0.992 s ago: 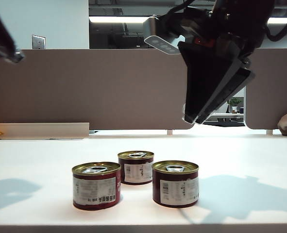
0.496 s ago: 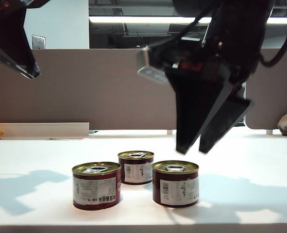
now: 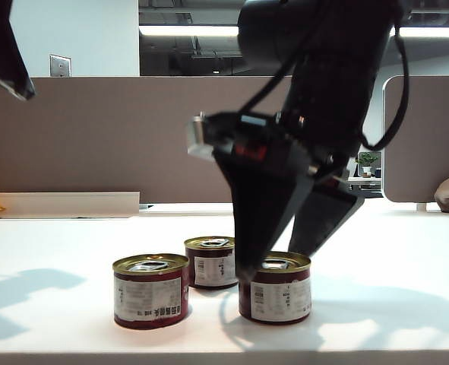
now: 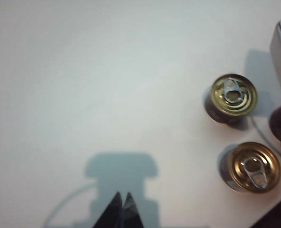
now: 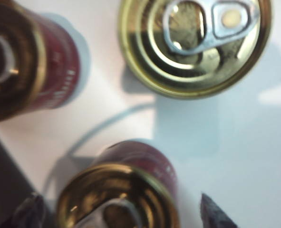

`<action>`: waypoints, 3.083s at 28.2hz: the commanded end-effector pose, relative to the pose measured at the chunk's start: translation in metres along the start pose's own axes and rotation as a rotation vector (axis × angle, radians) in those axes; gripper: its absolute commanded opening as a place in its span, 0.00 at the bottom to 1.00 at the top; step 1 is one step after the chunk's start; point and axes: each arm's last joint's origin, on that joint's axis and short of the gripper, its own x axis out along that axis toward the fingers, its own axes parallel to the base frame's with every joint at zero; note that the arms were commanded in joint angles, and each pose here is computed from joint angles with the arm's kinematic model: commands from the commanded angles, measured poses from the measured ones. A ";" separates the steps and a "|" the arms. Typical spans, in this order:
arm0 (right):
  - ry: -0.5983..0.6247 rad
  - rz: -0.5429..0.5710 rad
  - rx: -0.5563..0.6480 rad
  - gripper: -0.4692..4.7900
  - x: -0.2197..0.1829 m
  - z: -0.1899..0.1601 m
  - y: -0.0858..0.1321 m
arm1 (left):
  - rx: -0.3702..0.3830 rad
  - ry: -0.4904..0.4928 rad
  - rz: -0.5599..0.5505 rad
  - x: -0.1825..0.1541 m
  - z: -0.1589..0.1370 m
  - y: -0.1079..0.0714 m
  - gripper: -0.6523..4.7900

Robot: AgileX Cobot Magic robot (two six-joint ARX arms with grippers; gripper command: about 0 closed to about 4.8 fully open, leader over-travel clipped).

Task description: Pick up the cans one by one and stack them together.

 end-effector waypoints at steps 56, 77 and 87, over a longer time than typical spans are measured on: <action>-0.040 -0.142 -0.028 0.47 -0.005 0.076 -0.007 | 0.003 -0.140 0.106 -0.037 -0.002 0.000 0.11; -0.085 -0.114 -0.039 0.47 0.002 0.083 -0.004 | 0.003 -0.140 0.107 -0.037 -0.002 0.000 0.11; -0.097 -0.149 -0.039 0.47 0.001 0.084 -0.004 | 0.003 -0.141 0.107 -0.037 -0.002 0.000 0.11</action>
